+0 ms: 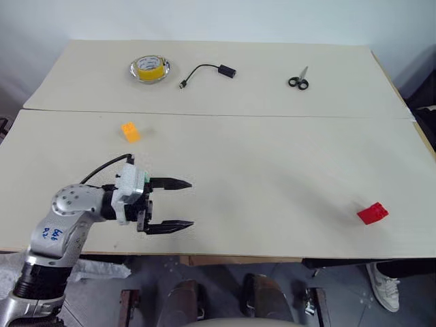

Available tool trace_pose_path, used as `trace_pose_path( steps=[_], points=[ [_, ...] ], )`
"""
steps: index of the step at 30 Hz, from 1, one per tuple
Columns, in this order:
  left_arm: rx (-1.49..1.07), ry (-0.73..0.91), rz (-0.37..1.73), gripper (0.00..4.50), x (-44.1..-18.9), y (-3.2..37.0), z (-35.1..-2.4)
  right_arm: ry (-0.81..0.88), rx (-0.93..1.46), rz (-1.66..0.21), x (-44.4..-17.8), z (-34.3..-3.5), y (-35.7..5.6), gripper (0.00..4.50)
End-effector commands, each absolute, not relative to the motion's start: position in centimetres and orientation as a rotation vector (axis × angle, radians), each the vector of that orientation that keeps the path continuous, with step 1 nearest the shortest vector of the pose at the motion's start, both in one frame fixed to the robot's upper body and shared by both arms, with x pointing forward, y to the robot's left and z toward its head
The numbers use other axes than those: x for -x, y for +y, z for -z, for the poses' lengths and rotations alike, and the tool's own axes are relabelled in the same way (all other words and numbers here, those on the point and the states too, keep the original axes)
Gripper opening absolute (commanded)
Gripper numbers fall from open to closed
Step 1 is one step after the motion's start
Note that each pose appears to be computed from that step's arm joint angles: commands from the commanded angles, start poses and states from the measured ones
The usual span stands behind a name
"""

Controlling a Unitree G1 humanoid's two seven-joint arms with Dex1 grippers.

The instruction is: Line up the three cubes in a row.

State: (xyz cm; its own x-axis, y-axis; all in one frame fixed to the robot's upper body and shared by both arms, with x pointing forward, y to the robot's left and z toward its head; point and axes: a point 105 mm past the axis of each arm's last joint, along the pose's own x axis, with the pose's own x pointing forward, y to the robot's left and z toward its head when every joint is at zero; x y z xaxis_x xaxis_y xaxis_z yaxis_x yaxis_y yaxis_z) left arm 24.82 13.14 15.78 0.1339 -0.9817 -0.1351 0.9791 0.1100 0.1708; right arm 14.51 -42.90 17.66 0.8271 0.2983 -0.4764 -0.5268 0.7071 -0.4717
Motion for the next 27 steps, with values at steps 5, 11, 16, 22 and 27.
trace_pose_path(
  steps=[5,11,16,22,27],
  points=[
    [-0.245,-0.020,1.454,4.47,-23.2,11.6,-15.4,0.459,0.691,-0.651,-18.4,-18.1,-40.3,4.50],
    [-0.217,-0.024,1.474,4.47,-21.8,10.1,-15.2,0.647,0.729,-0.839,-20.5,-17.4,-38.2,4.50],
    [-0.210,-0.032,1.494,4.47,-21.3,9.1,-14.8,0.698,0.892,-0.927,-23.1,-16.8,-37.7,4.50],
    [-0.211,-0.036,1.482,4.47,-21.6,9.0,-14.7,0.679,0.993,-1.013,-25.7,-16.7,-36.6,4.50],
    [-0.217,-0.032,1.471,4.47,-21.8,9.1,-14.4,0.726,1.088,-1.156,-26.3,-15.5,-35.5,4.50]
  ],
)
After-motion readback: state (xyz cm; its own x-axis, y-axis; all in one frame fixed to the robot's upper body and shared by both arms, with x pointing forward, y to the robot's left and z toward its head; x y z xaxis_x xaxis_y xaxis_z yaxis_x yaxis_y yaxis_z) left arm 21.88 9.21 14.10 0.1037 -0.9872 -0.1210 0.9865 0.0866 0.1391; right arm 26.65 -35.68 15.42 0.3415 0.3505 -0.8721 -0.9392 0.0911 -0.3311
